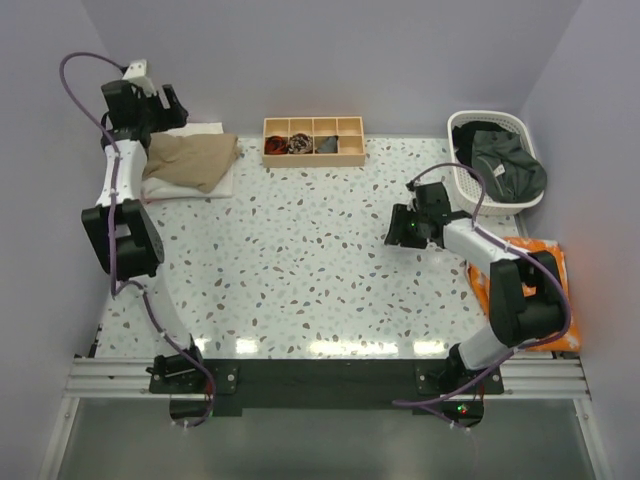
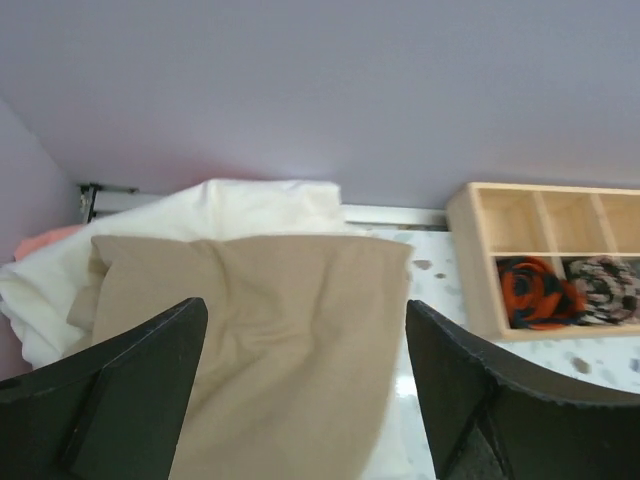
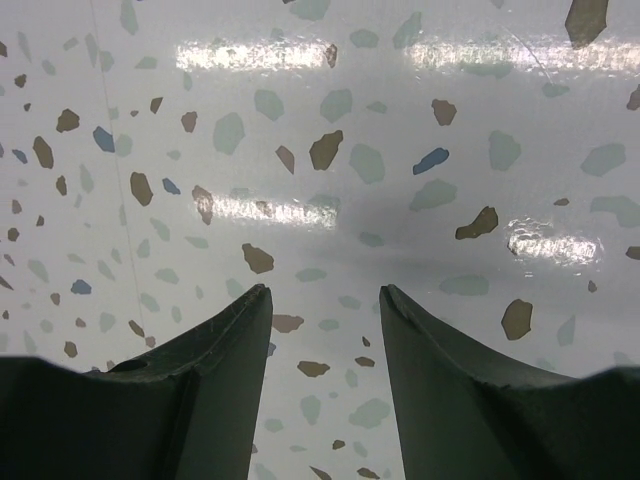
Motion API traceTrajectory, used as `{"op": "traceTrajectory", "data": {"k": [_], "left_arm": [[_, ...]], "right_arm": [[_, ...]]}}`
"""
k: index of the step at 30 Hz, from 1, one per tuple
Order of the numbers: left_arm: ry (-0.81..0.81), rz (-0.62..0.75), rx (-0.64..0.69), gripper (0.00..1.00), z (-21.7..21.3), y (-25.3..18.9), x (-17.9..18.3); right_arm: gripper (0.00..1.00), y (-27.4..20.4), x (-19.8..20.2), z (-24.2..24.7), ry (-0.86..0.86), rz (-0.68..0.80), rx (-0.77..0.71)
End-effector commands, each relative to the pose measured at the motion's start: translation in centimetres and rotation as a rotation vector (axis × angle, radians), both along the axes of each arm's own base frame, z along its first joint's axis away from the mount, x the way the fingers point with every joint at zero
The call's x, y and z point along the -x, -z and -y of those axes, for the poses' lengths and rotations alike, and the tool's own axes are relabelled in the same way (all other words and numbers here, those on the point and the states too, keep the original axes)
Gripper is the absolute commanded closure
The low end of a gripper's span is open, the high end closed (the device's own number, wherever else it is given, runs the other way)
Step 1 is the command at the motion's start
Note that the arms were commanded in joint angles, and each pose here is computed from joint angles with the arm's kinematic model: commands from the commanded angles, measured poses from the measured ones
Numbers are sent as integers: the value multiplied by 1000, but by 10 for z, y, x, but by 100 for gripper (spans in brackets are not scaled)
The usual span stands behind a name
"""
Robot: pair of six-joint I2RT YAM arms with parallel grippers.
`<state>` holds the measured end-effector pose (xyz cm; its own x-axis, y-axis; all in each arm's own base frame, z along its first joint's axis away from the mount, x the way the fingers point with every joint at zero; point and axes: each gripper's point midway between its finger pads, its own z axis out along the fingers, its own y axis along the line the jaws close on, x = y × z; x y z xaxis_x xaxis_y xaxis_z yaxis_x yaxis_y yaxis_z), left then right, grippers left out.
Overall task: Fold and stack the t-shirts
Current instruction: Put the neatly folded tshirt into the corner of the board with the left arm
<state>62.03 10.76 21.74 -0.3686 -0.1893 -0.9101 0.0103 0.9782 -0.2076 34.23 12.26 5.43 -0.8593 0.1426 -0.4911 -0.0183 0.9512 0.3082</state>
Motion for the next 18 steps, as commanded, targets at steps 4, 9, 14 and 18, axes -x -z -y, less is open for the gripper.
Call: {"op": "traceTrajectory", "data": {"k": [4, 9, 14, 18], "left_arm": [[161, 310, -82, 0, 162, -179, 101], [269, 343, -31, 0, 226, -175, 180], [389, 376, 10, 0, 264, -169, 247], [436, 280, -26, 0, 288, -123, 275]], "right_arm": [[48, -39, -4, -1, 14, 115, -31], [48, -64, 7, 5, 12, 171, -20], [47, -76, 20, 12, 21, 201, -7], [47, -79, 28, 19, 51, 224, -2]]}}
